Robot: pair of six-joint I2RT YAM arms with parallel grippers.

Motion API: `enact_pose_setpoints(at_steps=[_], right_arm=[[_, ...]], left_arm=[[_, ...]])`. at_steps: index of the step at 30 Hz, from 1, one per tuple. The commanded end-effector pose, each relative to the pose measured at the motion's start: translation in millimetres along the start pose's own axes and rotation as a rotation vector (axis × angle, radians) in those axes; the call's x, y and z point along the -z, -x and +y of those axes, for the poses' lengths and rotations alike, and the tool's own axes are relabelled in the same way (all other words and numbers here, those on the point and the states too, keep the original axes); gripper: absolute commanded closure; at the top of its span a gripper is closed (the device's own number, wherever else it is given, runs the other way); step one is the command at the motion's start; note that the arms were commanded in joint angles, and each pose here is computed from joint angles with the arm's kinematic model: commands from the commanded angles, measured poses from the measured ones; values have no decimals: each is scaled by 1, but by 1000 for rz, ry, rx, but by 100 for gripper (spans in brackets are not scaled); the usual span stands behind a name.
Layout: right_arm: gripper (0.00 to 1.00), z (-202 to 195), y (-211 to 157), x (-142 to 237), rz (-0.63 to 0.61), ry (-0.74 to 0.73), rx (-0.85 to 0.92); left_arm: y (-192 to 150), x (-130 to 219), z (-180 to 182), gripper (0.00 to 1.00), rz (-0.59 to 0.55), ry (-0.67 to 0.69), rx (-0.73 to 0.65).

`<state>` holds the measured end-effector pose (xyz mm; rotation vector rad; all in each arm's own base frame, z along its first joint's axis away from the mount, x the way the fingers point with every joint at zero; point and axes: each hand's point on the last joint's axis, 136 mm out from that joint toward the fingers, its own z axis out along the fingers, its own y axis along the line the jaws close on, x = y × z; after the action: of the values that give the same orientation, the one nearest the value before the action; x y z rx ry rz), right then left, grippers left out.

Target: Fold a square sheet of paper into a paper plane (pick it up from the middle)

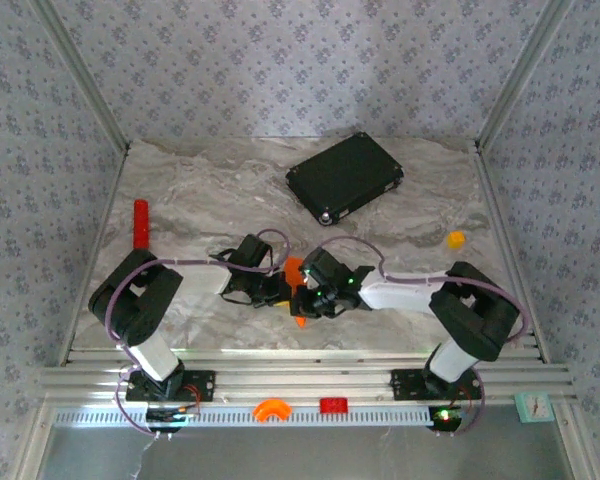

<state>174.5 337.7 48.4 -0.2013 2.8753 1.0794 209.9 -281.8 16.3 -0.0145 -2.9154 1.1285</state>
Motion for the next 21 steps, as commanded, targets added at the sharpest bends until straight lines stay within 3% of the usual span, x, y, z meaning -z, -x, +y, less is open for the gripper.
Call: enact_pose_setpoints(at_steps=[1, 8, 21], right_arm=[[90, -13, 6, -15, 10, -39, -32], [89, -43, -22, -23, 68, -96, -53], [88, -54, -69, 0, 145, -35, -53]], left_arm=[[-9, -7, 34, 100, 15, 124, 38], [-7, -8, 36, 100, 10, 129, 44], [-2, -4, 42, 100, -35, 144, 80]])
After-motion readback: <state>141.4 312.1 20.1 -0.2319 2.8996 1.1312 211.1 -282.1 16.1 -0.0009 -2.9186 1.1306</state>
